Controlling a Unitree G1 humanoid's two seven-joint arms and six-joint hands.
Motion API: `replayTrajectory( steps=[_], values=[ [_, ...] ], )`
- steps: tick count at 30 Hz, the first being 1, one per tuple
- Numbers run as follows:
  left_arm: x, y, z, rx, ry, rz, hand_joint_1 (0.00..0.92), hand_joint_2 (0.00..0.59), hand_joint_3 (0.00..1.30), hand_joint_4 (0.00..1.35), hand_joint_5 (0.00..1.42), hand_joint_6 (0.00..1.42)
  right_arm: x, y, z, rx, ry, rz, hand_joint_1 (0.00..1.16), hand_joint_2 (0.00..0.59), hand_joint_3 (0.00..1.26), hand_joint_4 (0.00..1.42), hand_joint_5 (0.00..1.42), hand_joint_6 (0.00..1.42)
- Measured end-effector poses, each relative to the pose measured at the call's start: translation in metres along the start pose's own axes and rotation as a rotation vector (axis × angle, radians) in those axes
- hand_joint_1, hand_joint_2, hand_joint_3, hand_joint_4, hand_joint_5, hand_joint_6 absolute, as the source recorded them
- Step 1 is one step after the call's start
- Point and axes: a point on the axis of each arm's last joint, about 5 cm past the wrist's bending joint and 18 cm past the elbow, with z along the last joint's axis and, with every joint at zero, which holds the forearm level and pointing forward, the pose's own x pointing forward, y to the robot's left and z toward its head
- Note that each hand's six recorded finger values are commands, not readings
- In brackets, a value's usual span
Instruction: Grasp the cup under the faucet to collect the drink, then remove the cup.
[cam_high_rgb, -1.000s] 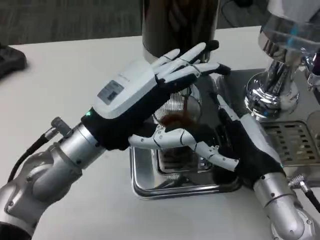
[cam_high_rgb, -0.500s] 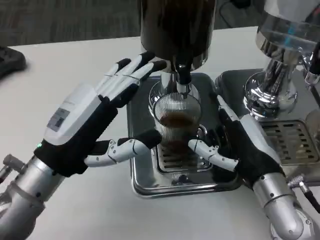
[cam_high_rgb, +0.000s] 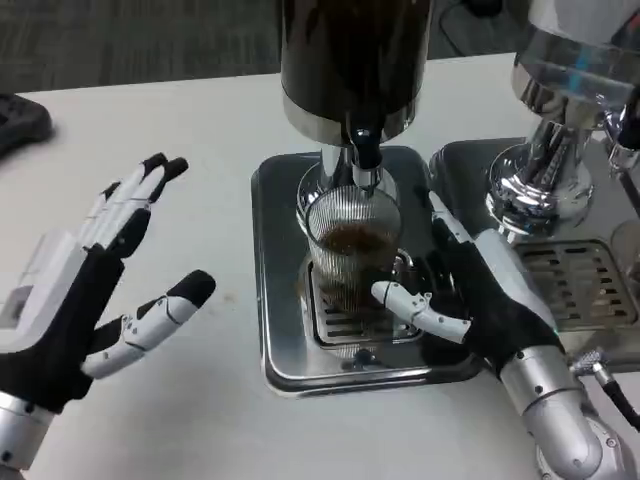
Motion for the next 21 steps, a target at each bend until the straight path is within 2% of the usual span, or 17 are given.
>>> replayTrajectory(
  steps=[4,8,21],
  values=[
    [-0.005,-0.006,-0.003,-0.011,0.038,-0.035,0.0,0.182,0.06,0.0,0.03,0.0,0.001,0.0023,0.0,0.019,-0.003,0.01,0.46,0.215,0.0,0.0,0.0,0.0],
    [-0.008,-0.012,-0.0052,-0.011,0.06,-0.071,0.0,0.182,0.06,0.0,0.03,0.0,0.002,0.0033,0.0015,0.038,-0.021,0.011,0.46,0.209,0.0,0.0,0.0,0.0],
    [-0.014,-0.015,-0.0088,-0.01,0.101,-0.088,0.0,0.188,0.12,0.0,0.03,0.0,0.01,0.0042,0.0066,0.023,-0.062,0.02,0.52,0.201,0.0,0.0,0.0,0.06]
  ],
)
